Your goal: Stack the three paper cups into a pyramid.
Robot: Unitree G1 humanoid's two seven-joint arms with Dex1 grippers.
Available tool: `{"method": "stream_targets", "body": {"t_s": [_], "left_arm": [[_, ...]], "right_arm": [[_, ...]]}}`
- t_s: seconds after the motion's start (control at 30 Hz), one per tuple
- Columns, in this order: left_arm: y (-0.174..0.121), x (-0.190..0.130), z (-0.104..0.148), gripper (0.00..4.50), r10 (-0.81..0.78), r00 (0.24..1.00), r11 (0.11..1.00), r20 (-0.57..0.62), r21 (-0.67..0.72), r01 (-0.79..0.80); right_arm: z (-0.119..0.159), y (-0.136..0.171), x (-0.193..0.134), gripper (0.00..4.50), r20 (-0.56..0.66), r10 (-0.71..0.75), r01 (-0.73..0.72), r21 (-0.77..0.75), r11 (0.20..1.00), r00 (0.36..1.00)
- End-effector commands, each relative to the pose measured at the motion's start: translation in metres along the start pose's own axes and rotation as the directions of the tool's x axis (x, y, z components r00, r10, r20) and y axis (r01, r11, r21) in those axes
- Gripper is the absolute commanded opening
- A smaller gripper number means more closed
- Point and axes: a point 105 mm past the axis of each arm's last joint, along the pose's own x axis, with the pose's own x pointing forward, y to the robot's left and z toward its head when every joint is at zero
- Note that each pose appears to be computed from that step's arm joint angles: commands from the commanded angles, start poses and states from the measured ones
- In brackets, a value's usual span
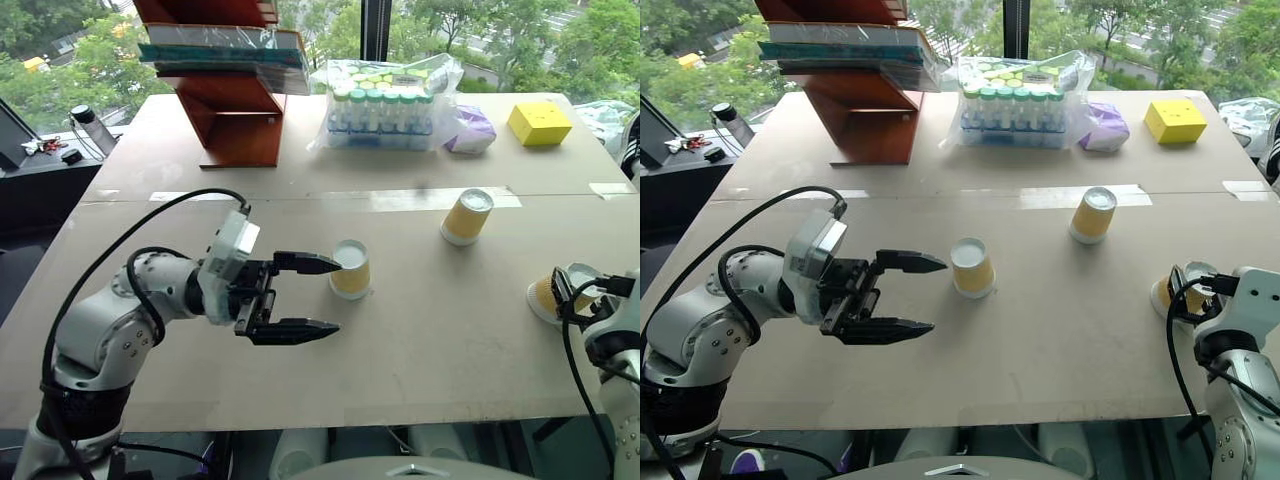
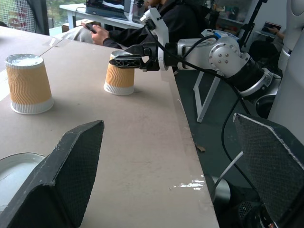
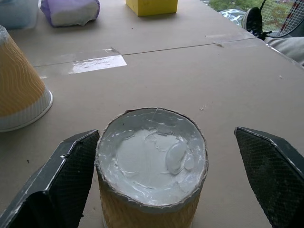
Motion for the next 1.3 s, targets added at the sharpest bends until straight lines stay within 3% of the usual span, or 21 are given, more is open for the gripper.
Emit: {"method": "stream_targets", "body": {"t_s": [0.03,0.07,0.13,0.17,0.23,0.3,0.37,0.53,0.67,0.83,1.3], "left_arm": [[-0.018,0.002,0.016,4.50,0.006,1.000,0.999,0.014,0.042,-0.006],[-0.023,0.002,0.017,4.50,0.013,1.000,0.999,0.015,0.037,-0.014],[-0.030,0.000,0.017,4.50,0.031,0.999,0.999,0.020,0.024,-0.031],[-0.033,-0.001,0.017,4.50,0.040,0.999,0.999,0.021,0.020,-0.040],[-0.037,-0.005,0.017,4.50,0.073,0.997,0.997,0.028,0.015,-0.073],[-0.036,-0.011,0.016,4.50,0.129,0.991,0.991,0.030,0.018,-0.130],[-0.029,-0.024,0.008,4.50,0.228,0.974,0.973,0.007,0.028,-0.228],[-0.014,-0.055,-0.019,4.50,0.320,0.946,0.946,-0.051,-0.037,-0.322],[0.016,-0.067,-0.031,4.50,0.330,0.942,0.940,-0.060,-0.071,-0.334],[0.026,-0.073,-0.037,4.50,0.336,0.940,0.938,-0.057,-0.069,-0.339],[-0.003,-0.093,-0.052,4.50,0.377,0.925,0.925,-0.055,-0.036,-0.379]], "right_arm": [[0.010,-0.002,0.000,3.70,0.031,0.006,-0.005,-0.008,1.000,1.000],[0.012,-0.001,0.000,3.41,0.036,0.011,-0.010,-0.011,1.000,0.999],[0.014,0.000,-0.001,2.38,0.035,0.016,-0.015,-0.026,1.000,0.999],[0.015,0.001,-0.002,2.17,0.035,0.024,-0.023,-0.037,0.999,0.999],[0.018,0.007,-0.006,2.17,0.042,0.074,-0.070,-0.085,0.994,0.996],[0.027,0.028,-0.015,2.17,0.059,0.215,-0.204,-0.144,0.968,0.975],[0.038,0.075,-0.034,2.17,0.060,0.487,-0.468,-0.195,0.862,0.872],[0.039,0.138,-0.051,2.17,-0.005,0.754,-0.730,-0.255,0.634,0.657],[0.034,0.163,-0.045,2.17,-0.075,0.821,-0.803,-0.274,0.528,0.566],[0.025,0.180,-0.043,2.17,-0.144,0.870,-0.862,-0.283,0.420,0.471],[0.023,0.217,-0.028,2.17,-0.156,0.929,-0.900,-0.344,0.268,0.337]]}}
